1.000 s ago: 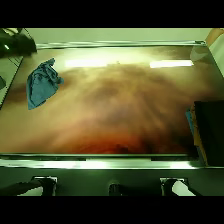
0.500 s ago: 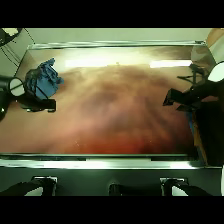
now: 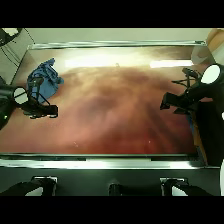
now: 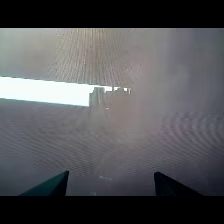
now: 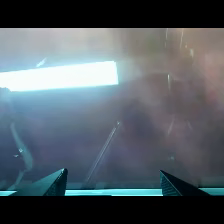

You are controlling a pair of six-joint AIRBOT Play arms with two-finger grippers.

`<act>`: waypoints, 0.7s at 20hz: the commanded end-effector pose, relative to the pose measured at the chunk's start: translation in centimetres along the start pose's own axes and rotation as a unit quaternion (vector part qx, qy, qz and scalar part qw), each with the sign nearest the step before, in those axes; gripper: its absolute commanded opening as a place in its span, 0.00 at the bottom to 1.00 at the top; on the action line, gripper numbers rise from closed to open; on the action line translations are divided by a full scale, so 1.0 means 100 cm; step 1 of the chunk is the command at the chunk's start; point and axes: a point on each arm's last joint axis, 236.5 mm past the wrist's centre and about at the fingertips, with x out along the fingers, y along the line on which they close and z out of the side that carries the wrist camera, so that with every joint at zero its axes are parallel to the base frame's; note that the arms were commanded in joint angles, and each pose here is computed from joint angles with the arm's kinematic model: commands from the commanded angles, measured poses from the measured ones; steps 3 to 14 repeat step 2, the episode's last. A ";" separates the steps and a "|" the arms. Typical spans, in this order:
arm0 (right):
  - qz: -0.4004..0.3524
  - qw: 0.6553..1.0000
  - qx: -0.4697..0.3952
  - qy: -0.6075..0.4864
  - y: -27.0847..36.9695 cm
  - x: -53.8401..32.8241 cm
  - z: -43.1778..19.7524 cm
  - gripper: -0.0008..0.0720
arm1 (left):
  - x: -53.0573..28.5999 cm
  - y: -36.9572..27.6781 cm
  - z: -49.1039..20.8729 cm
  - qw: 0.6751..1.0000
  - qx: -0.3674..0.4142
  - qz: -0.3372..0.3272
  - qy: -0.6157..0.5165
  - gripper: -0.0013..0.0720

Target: Fold the shirts.

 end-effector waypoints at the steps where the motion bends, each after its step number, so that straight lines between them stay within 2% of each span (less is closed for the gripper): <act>1: 0.000 1.000 0.000 0.001 0.000 0.000 -0.001 0.96 | 0.000 0.000 0.000 1.000 0.000 -0.001 0.000 0.88; 14: 0.000 1.000 -0.001 0.001 0.000 0.000 -0.001 0.96 | 0.000 0.000 0.000 1.000 0.000 -0.001 0.000 0.88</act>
